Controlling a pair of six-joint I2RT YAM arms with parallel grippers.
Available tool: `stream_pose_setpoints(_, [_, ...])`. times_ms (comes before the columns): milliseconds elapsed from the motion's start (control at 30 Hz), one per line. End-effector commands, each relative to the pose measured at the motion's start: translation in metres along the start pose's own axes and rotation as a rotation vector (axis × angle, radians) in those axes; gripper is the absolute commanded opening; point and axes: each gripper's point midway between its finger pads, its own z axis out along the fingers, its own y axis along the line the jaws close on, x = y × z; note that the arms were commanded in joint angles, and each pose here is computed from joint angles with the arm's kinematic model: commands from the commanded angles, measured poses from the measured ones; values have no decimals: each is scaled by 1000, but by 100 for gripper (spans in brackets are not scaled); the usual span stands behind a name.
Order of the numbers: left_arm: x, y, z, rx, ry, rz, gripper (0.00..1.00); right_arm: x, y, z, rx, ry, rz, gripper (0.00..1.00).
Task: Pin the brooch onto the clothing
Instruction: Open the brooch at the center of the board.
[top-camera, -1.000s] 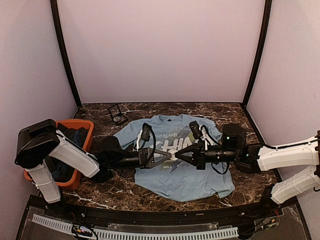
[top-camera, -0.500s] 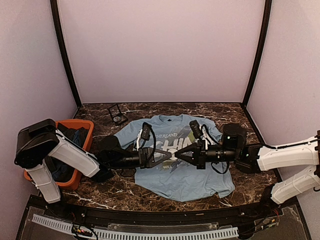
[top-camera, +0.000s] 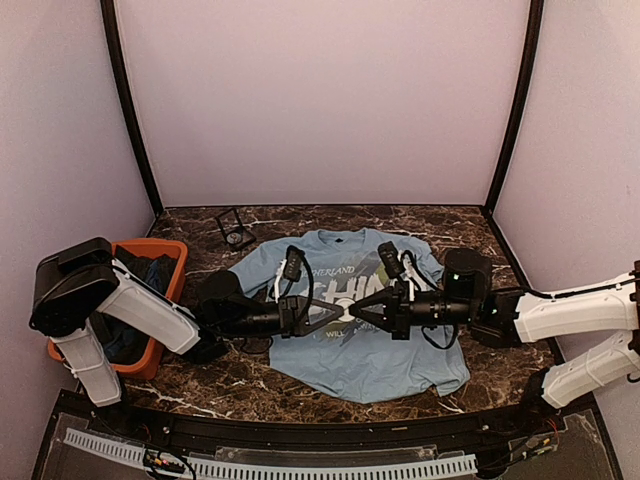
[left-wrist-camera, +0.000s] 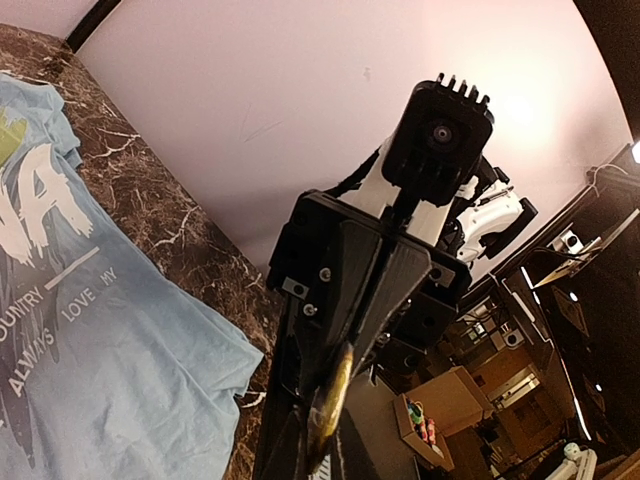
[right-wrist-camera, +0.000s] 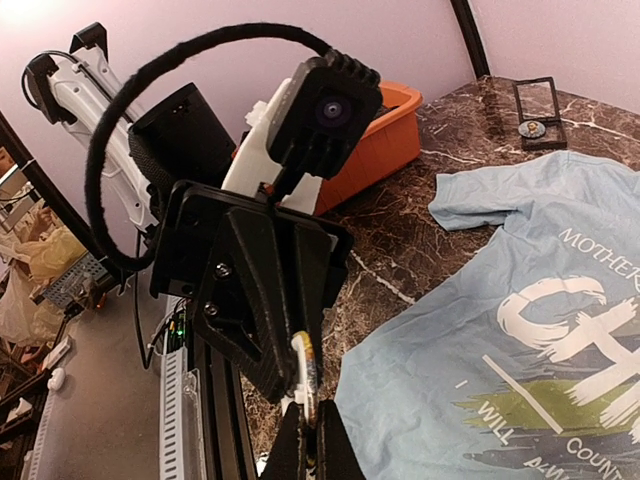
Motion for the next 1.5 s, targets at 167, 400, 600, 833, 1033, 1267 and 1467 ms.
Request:
stream_pose_setpoints(167, [-4, -7, 10, 29, 5, 5, 1, 6, 4, 11, 13, 24, -58, 0])
stream_pose_setpoints(400, [11, -5, 20, 27, 70, -1, 1, 3, 6, 12, 19, 15, -73, 0])
stream_pose_setpoints(600, [20, 20, 20, -72, 79, -49, 1, 2, 20, 16, -27, 19, -120, 0])
stream_pose_setpoints(833, [24, 28, 20, -91, 82, -71, 6, 1, 25, 12, -39, 3, -131, 0])
stream_pose_setpoints(1033, [23, 23, 22, -67, 84, -63, 15, -1, 26, 12, -42, -9, -124, 0])
stream_pose_setpoints(1267, [12, -4, 16, 47, 37, -41, 26, 3, 12, 6, 14, -4, -99, 0])
stream_pose_setpoints(1467, [9, -14, 5, 69, 17, -27, 29, -2, 4, -13, 29, -48, -61, 0])
